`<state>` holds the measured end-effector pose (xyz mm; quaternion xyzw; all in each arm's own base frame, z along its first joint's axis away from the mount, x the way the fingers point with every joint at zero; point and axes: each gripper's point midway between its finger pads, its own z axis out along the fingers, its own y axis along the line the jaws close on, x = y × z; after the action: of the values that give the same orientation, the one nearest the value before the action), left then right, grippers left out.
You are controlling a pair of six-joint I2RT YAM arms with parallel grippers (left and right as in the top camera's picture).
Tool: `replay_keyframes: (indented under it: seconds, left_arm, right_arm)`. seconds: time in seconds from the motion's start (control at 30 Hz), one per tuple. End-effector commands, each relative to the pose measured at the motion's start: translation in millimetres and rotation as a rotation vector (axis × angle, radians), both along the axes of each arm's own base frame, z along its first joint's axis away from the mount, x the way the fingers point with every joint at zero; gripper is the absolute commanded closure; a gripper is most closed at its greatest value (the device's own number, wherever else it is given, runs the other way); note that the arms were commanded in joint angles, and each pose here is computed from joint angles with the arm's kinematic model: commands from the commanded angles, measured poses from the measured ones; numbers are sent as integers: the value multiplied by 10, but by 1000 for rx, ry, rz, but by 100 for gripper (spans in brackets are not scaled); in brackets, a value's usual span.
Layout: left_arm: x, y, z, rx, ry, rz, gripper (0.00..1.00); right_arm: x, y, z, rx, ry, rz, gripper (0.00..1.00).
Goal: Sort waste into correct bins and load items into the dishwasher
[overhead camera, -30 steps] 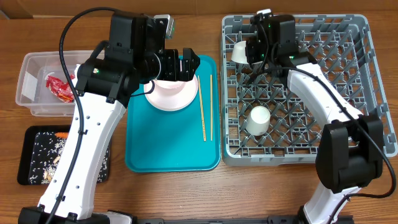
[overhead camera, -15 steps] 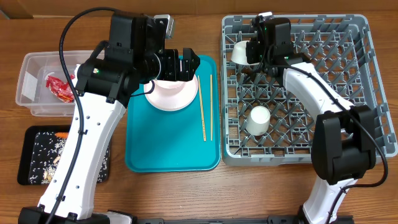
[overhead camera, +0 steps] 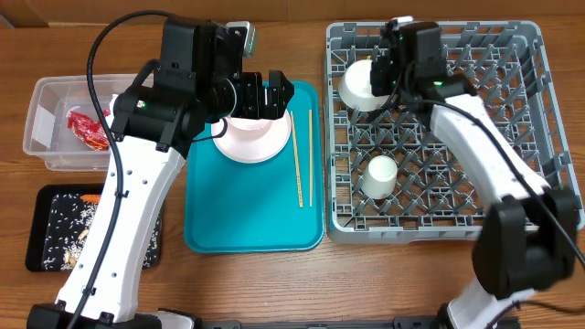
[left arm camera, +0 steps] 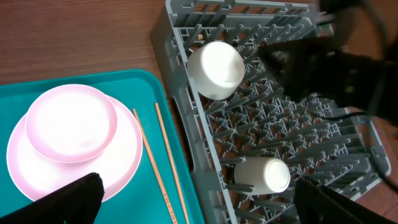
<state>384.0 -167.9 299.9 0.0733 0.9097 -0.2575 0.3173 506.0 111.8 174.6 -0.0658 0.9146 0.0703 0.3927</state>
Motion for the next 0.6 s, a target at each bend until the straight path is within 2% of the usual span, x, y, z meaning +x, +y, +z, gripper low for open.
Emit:
replay_keyframes:
  seconds: [0.0, 0.13, 0.23, 0.37, 0.5, 0.57]
  left_arm:
    - [4, 27, 127, 3, -40, 1, 0]
    - [4, 27, 127, 3, -40, 1, 0]
    - [4, 27, 127, 3, -40, 1, 0]
    - [4, 27, 127, 3, -40, 1, 0]
    - [4, 27, 127, 3, -40, 1, 0]
    - [4, 27, 127, 3, -40, 1, 0]
  right_arm:
    - [-202, -14, 743, 111, -100, -53, 88]
    - [-521, 147, 875, 278, -6, -41, 75]
    - [-748, 281, 768, 343, 112, 8, 71]
    - [-951, 242, 554, 319, 232, -12, 68]
    - [-1086, 213, 447, 303, 303, -25, 46]
    - [-1151, 198, 400, 296, 336, -31, 44]
